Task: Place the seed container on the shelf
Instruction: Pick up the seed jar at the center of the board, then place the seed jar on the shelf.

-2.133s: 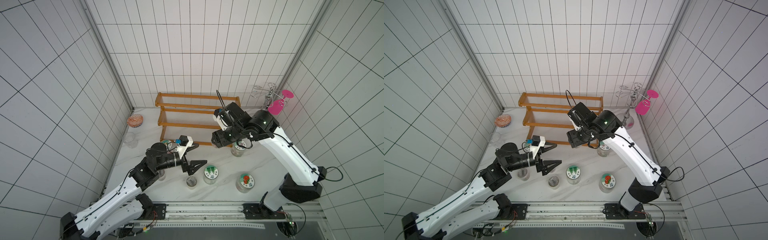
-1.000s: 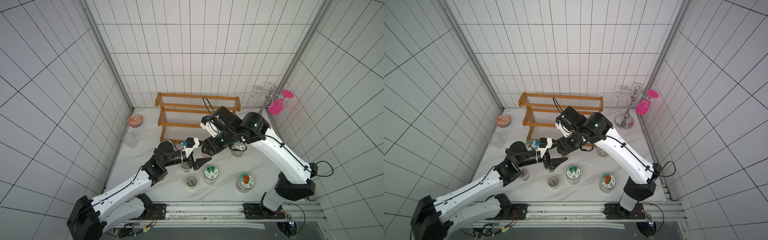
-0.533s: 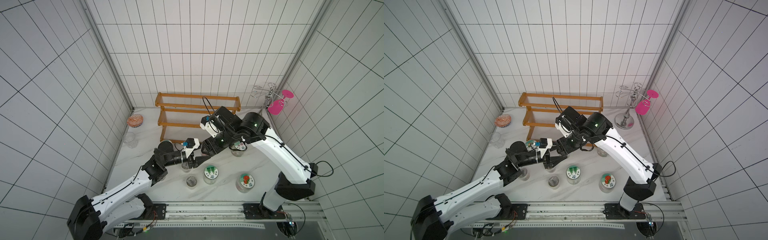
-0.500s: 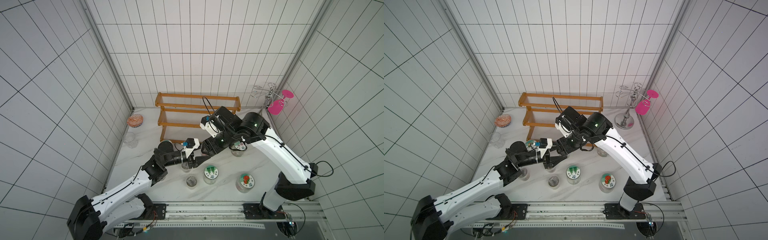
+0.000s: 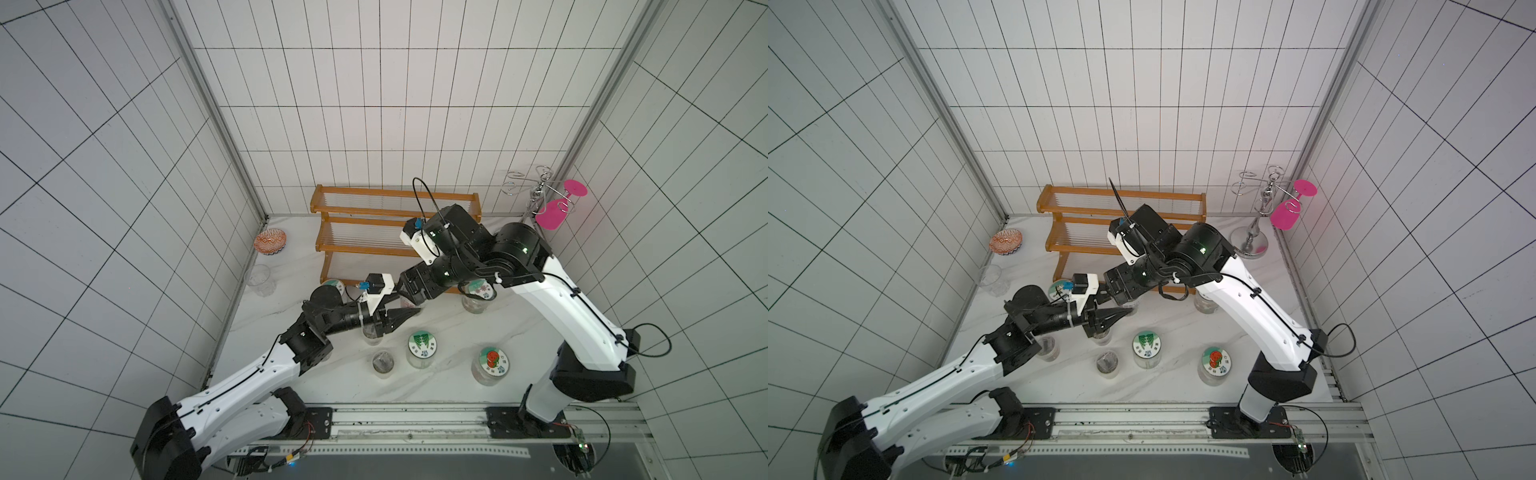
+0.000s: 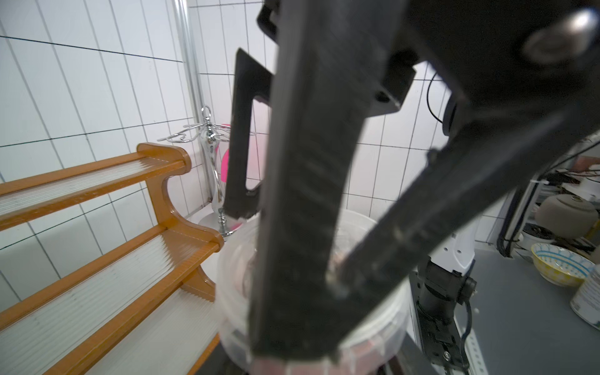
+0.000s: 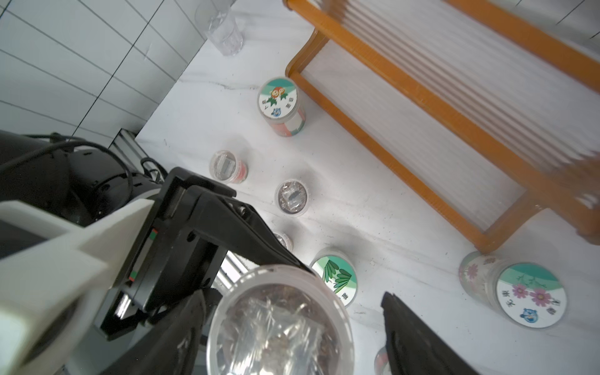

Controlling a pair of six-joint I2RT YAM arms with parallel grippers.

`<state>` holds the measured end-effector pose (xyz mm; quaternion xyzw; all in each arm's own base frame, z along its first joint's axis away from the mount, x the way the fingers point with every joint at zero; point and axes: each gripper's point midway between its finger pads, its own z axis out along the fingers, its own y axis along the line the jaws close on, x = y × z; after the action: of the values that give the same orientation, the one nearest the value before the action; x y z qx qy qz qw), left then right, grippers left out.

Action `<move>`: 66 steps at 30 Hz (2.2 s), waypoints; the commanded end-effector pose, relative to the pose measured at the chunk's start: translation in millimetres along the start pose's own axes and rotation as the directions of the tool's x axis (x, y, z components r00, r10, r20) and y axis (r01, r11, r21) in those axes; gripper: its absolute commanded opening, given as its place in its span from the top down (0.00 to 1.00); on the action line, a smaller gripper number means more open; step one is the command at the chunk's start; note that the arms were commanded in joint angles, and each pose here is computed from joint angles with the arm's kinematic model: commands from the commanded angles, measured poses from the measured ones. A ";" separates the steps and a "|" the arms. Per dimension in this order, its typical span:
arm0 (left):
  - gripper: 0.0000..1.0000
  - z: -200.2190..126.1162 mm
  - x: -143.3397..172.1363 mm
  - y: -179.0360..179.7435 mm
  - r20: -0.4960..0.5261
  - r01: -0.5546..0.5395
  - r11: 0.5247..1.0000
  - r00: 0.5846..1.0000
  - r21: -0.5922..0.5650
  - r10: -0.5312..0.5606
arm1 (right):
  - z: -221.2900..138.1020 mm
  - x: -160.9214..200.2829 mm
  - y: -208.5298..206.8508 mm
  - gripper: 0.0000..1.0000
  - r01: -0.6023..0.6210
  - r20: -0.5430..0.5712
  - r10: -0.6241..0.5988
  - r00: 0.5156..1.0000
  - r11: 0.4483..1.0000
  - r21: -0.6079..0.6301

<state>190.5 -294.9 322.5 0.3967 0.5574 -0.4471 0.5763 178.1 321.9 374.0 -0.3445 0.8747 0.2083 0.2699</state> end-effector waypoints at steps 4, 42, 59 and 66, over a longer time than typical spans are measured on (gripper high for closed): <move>0.53 -18.4 -23.7 54.8 0.153 0.071 0.939 0.988 -0.337 -0.020 | -64.4 -21.4 -58.1 0.10 -0.134 0.310 0.055 0.949 0.962 0.238; 0.51 -104.3 -57.6 323.1 0.157 0.101 0.424 0.982 -0.900 0.100 | 115.3 98.0 -148.1 0.13 -0.283 0.528 0.099 0.843 0.918 0.279; 0.48 -113.6 -38.5 367.2 0.031 0.013 0.338 0.998 -0.941 0.048 | 125.8 101.2 -152.4 0.13 -0.284 0.509 0.095 0.855 0.909 0.306; 0.45 -115.0 -35.9 374.1 0.016 0.001 0.335 0.999 -0.942 0.043 | 124.5 101.7 -153.9 0.13 -0.292 0.519 0.097 0.849 0.905 0.308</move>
<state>510.2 -76.9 337.6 -0.0133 0.6907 -0.0535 0.7210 264.2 244.8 193.5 -0.1392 0.8314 0.1554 0.5150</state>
